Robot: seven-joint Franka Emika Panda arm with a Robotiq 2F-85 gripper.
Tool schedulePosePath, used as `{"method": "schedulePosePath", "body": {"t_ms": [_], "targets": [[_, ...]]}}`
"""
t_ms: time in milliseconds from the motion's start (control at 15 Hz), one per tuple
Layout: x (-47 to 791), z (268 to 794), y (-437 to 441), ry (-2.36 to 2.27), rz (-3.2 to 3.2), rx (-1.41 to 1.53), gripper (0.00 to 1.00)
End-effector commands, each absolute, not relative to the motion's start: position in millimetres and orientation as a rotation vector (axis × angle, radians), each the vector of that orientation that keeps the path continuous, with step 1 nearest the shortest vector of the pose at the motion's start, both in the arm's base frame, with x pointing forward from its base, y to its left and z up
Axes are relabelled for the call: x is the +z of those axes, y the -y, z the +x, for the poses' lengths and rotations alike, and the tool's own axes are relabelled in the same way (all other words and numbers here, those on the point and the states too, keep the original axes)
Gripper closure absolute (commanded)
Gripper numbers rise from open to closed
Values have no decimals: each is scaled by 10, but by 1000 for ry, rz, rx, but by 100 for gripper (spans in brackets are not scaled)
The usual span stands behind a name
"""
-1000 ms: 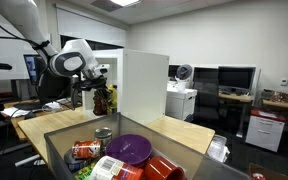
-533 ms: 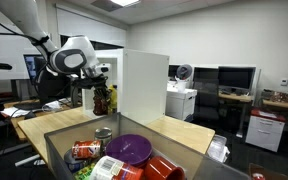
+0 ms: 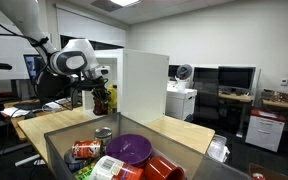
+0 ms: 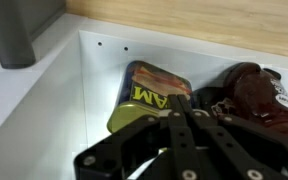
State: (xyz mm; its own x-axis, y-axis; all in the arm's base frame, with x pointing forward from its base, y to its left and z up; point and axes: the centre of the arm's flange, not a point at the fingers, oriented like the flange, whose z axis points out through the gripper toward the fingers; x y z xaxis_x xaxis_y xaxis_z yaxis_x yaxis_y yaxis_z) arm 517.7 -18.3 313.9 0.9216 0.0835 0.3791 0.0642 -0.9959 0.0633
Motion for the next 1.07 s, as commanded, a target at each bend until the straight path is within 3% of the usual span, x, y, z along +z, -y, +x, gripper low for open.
{"method": "schedulePosePath", "body": {"t_ms": [0,1000], "targets": [[3056,5162,235,-137,3008,582,95],[2879,5282,188,-167,2852,649,96]]}}
